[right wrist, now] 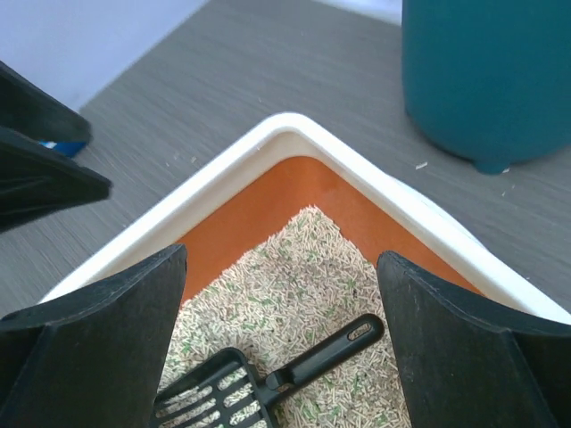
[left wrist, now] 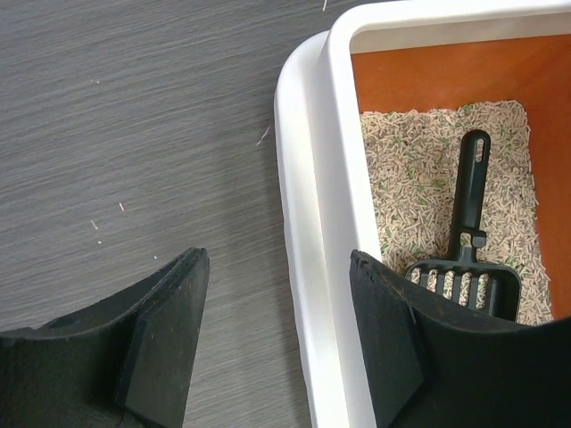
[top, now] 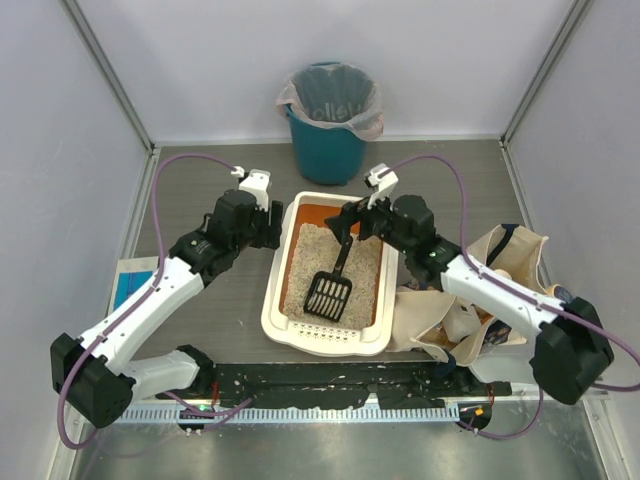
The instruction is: Clean the litter box
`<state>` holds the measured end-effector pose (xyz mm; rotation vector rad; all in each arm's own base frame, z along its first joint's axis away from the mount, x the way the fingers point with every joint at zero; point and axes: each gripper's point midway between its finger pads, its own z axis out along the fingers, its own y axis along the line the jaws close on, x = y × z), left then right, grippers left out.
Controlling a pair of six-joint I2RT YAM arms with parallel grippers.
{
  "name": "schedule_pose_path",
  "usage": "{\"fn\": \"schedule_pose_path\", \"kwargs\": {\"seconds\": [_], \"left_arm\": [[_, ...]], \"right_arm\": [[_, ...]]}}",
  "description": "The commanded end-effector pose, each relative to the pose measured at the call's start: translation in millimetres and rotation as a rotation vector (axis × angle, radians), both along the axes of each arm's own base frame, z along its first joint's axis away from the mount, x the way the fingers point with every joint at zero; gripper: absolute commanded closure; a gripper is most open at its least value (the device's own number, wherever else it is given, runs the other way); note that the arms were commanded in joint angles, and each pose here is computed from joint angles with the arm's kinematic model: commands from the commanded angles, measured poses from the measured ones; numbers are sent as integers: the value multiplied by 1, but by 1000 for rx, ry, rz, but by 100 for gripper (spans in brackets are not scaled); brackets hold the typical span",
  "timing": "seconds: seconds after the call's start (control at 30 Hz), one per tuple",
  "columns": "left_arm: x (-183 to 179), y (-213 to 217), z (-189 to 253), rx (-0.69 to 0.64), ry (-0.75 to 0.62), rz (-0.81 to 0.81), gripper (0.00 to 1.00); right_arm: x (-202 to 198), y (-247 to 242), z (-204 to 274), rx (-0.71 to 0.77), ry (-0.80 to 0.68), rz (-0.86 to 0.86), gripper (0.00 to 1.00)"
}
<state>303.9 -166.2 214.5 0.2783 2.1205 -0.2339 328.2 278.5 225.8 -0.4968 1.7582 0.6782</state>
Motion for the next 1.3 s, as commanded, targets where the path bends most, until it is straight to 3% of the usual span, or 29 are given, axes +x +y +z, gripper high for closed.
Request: {"fn": "schedule_pose_path", "kwargs": {"seconds": [0.0,0.1,0.3,0.5,0.77,1.27], "left_arm": [[8,-3,14,-36,-49,9,32],[9,2,18,-42,-63,31,32],[9,22,43,-67,-168,102,16],[1,48,72,-85,-336,177,0],[-6,63,100,-173,-447,253,0],[-21,88,123,-262,-539,363,0]], "right_arm": [[-8,-20,64,164,-157,-93,7],[-12,-52,76,218,-196,-224,7],[-38,-117,89,319,-251,-442,4],[-60,-172,86,322,-319,-614,1],[-89,-211,103,444,-429,-694,1],[-95,-220,116,405,-449,-713,1]]}}
